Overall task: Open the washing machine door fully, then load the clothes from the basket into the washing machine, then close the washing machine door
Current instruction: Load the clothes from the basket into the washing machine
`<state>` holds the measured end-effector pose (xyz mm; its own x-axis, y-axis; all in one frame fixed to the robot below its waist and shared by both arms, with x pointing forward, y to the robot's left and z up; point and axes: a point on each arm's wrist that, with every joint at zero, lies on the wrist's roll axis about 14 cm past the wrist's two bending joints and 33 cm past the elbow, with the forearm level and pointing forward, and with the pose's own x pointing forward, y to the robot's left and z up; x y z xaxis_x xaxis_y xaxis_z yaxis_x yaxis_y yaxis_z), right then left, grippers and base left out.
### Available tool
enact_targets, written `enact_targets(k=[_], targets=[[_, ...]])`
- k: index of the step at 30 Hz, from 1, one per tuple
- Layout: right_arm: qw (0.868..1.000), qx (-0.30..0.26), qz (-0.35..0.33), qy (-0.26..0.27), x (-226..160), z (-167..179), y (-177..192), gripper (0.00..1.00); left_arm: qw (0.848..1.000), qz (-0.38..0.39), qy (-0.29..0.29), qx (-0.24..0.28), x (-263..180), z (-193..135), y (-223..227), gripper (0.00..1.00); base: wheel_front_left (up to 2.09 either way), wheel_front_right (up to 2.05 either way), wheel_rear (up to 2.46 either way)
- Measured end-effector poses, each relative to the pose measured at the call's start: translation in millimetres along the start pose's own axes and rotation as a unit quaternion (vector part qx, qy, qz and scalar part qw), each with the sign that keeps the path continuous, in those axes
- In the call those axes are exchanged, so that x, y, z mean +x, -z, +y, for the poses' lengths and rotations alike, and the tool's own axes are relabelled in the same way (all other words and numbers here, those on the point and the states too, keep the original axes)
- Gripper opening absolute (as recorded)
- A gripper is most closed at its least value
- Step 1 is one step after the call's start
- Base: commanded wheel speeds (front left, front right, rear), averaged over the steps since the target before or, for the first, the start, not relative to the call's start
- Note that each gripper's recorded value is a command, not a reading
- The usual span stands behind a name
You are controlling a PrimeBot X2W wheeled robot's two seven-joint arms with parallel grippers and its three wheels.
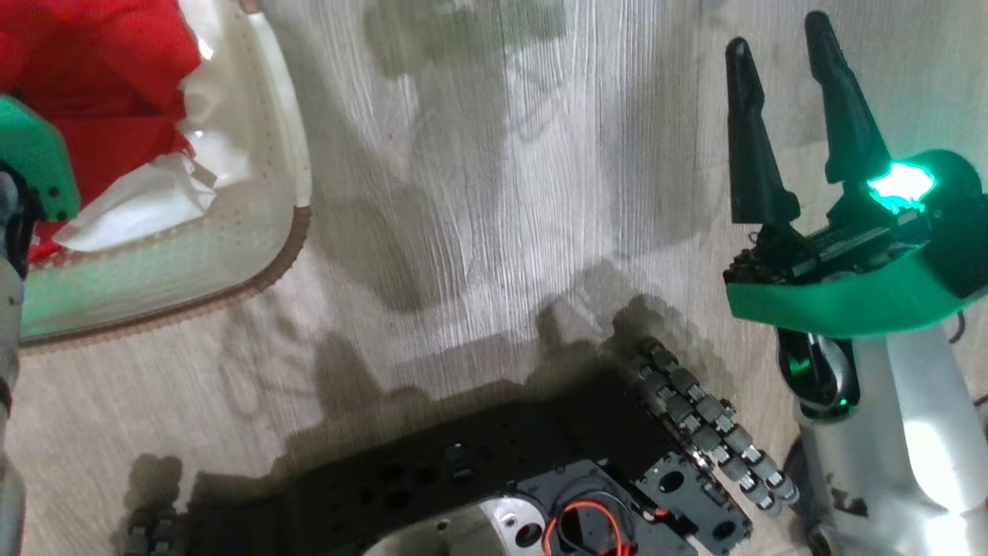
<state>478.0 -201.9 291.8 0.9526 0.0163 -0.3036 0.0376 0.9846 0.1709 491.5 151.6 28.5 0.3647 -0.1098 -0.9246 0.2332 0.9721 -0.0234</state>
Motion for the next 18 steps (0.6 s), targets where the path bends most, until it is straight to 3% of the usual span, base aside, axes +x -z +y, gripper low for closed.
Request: enact_targets(k=[10, 18], targets=[[0.999, -0.009, -0.042, -0.022, 2, 17, -38, 1.0, 0.993, -0.111, -0.011, -0.032, -55, 5, -44, 0.0, 0.0, 0.0, 0.0], [0.996, -0.011, -0.078, -0.034, -4, 31, -75, 1.0, 0.977, -0.204, -0.019, -0.053, -121, 7, -83, 0.0, 0.0, 0.0, 0.0]])
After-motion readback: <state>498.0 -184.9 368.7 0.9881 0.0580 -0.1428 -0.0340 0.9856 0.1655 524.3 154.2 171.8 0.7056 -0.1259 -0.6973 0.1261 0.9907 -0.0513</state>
